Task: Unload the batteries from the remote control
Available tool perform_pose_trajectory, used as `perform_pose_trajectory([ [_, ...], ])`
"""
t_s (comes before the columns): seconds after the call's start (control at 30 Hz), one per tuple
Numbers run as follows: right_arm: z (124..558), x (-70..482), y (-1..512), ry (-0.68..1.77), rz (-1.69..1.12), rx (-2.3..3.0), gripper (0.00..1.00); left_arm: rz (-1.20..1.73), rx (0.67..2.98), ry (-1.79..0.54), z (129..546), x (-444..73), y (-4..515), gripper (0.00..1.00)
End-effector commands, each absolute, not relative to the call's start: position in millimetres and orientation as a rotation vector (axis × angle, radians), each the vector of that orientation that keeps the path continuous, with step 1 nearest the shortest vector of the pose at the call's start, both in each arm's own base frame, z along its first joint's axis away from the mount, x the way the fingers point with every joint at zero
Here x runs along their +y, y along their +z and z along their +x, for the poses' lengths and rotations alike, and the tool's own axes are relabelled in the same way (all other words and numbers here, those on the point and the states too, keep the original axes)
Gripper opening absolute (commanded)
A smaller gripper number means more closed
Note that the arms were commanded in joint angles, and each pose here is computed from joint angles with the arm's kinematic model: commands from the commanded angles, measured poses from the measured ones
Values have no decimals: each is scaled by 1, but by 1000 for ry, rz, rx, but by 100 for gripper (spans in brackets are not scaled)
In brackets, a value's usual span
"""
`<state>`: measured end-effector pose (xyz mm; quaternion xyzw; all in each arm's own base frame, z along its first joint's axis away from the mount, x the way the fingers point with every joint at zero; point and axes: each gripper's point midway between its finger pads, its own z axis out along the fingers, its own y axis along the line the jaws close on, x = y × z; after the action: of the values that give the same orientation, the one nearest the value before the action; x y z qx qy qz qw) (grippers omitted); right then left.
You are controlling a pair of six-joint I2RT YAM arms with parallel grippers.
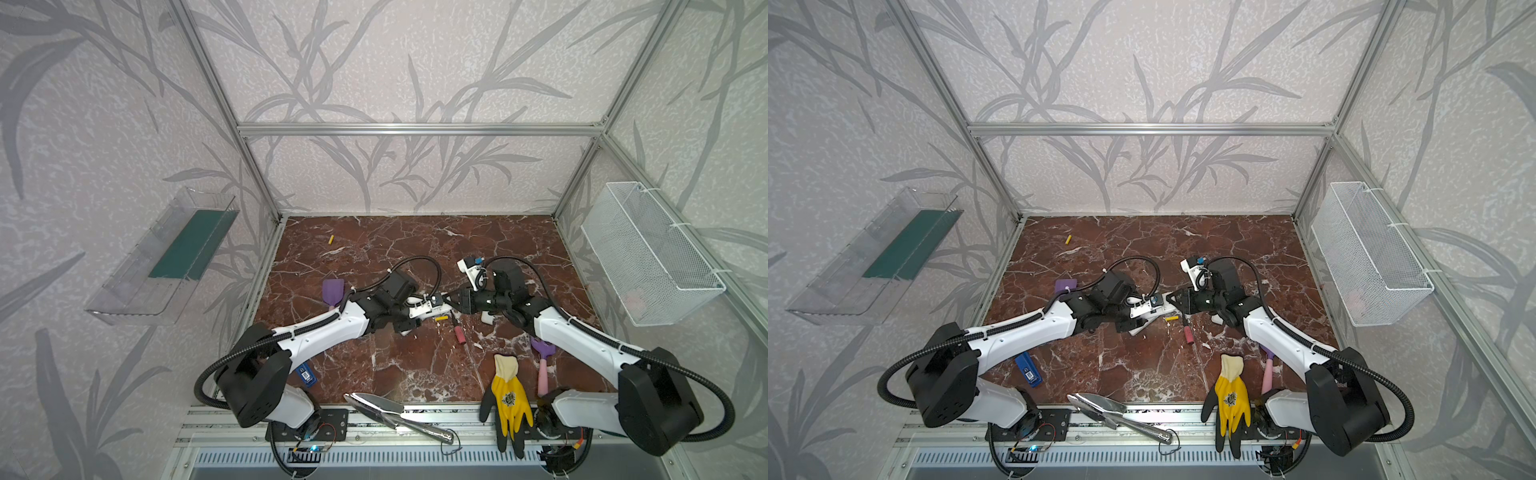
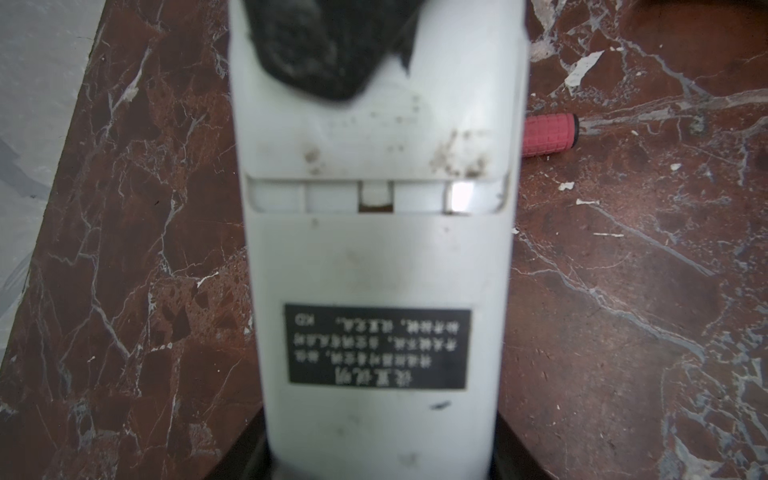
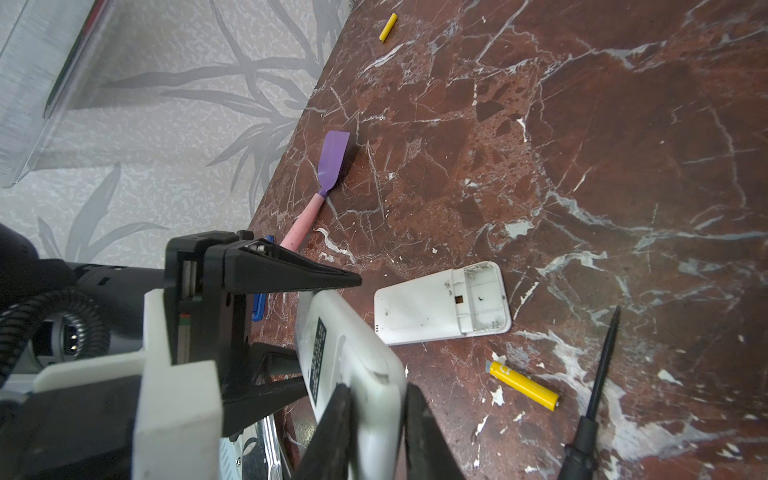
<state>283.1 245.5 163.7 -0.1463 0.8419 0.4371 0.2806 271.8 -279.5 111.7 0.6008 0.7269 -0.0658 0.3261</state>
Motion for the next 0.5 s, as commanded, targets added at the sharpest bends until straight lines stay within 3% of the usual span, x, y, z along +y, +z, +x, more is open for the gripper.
perform_pose_trajectory([
  [0.0,283,242,171,1143,-409,2234,23,1525,1965,-178,277,-275,114,0],
  [0.13,282,242,171,1151,-398,2240,28,1510,1967,-179,279,-275,113,0],
  [0.47,286,247,169,1193,-385,2238,29,1468,1932,-216,283,-281,123,0],
])
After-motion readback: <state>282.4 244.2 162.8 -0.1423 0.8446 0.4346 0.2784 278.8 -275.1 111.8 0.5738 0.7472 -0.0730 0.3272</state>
